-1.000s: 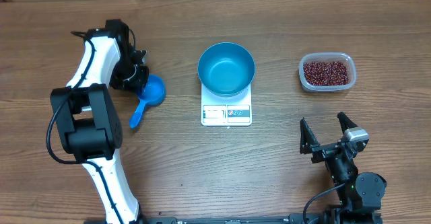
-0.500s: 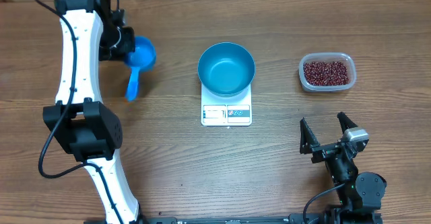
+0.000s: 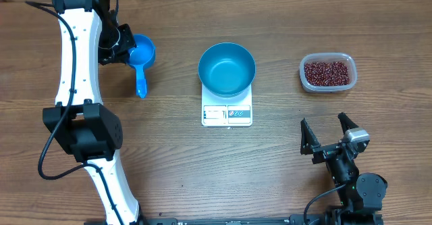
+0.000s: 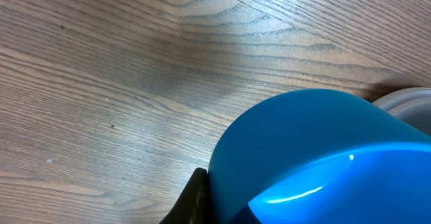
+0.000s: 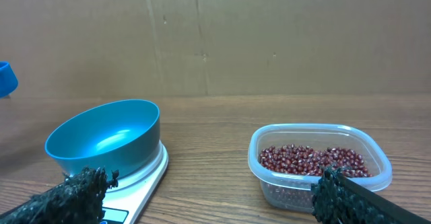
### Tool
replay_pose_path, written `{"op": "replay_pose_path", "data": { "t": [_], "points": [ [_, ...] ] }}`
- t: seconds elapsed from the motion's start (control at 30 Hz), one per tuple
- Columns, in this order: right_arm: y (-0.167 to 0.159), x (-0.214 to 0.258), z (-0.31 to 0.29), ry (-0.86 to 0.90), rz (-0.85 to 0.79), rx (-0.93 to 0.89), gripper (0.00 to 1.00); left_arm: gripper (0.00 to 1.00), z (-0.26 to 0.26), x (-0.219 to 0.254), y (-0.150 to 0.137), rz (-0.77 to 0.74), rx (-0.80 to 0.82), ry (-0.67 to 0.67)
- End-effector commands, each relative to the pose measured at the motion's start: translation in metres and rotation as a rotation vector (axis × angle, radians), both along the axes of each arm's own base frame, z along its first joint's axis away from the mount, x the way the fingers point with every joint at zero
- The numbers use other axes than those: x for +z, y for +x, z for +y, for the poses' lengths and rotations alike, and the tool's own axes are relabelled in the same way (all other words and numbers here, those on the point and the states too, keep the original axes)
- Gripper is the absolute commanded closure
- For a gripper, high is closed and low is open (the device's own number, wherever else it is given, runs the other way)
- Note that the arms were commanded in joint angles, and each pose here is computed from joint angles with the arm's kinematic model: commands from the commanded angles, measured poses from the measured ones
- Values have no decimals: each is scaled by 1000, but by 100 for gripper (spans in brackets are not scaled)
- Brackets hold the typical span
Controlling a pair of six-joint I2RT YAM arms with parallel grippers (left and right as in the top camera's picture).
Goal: Scoop item into bowl and weigh 150g on scale
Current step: 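Lift the blue scoop with the left gripper and raise it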
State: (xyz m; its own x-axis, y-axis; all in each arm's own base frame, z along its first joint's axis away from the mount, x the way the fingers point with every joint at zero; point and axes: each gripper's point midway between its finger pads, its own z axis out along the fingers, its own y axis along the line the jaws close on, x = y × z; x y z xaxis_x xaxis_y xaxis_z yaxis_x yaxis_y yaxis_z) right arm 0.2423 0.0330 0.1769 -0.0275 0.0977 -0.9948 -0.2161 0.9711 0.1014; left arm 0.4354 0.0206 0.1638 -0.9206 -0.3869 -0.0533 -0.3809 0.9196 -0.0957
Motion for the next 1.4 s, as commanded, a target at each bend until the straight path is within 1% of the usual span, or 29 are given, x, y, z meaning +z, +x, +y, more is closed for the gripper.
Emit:
{"op": "replay_pose_path", "data": {
  "t": [0.0, 0.4, 0.5, 0.67, 0.87, 1.13, 1.37],
  "points": [
    [0, -2, 0, -5, -6, 0, 0, 96, -1, 4, 2, -10, 26, -12],
    [0, -2, 0, -5, -6, 0, 0, 96, 2, 5, 2, -1, 179, -8],
    [0, -2, 0, -5, -6, 0, 0, 96, 0, 5, 3, -5, 196, -9],
    [0, -2, 0, -5, -6, 0, 0, 95, -9, 5, 5, -14, 174, 4],
    [0, -2, 0, -5, -6, 0, 0, 95, -30, 5, 5, -17, 109, 73],
    [0, -2, 0, -5, -6, 0, 0, 95, -55, 4, 2, -11, 63, 72],
    [0, -2, 0, -5, -6, 0, 0, 96, -63, 5, 2, -15, 51, 66]
  ]
}}
